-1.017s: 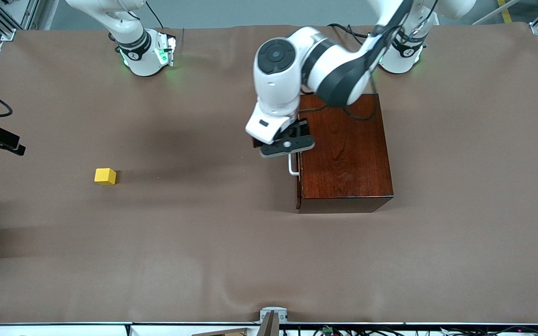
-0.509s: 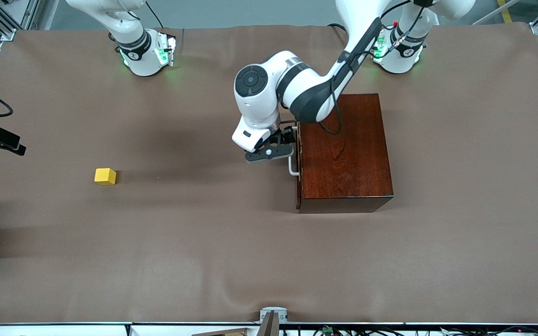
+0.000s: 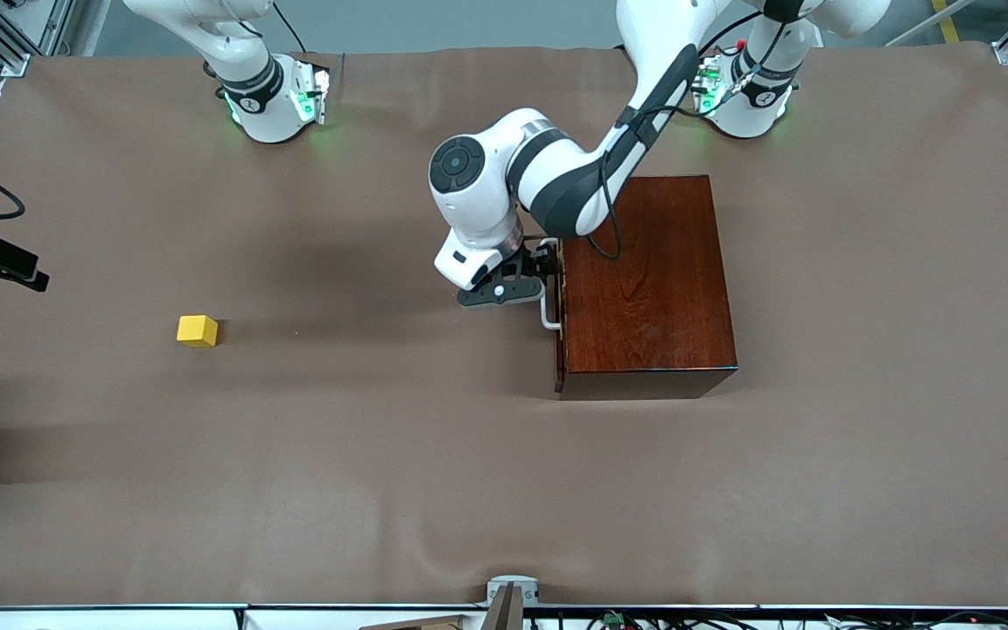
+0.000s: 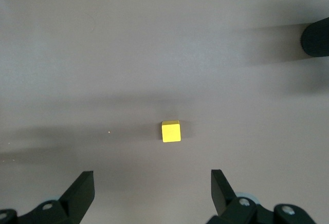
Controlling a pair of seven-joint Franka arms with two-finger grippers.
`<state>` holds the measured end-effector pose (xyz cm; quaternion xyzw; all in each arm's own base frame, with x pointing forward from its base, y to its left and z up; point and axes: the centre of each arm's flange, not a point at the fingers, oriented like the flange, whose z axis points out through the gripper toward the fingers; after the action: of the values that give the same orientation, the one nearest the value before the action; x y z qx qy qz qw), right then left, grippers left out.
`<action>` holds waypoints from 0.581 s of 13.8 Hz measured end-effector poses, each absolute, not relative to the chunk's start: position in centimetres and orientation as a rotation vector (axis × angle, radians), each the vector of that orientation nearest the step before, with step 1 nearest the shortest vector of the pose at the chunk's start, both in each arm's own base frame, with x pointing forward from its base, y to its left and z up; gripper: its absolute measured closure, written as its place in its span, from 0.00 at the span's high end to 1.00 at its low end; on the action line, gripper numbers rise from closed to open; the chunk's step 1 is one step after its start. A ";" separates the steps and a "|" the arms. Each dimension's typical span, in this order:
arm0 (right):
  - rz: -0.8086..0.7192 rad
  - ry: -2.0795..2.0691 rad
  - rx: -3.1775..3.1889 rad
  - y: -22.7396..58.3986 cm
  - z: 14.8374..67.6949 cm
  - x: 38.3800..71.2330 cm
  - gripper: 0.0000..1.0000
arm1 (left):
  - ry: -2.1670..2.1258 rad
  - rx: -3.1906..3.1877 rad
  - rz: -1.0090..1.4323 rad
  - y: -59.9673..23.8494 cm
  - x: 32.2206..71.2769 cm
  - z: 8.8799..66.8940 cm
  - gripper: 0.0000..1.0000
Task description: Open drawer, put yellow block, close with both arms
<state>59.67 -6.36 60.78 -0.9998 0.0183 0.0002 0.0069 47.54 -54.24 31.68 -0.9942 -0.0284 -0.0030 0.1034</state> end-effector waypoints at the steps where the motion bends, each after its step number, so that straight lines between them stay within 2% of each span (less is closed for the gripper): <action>1: 0.000 0.057 -3.127 -6.4 60.8 59.7 1.00 | -0.075 -2.920 0.007 -54.1 47.5 31.1 1.00; 8: 0.000 0.057 -3.127 -6.4 60.8 59.7 1.00 | -0.043 -2.905 0.027 -54.7 47.1 28.3 1.00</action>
<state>59.67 -6.35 60.78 -0.9998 0.0182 0.0001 0.0070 47.10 -54.65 28.28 -0.9929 -0.0147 0.0093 0.1177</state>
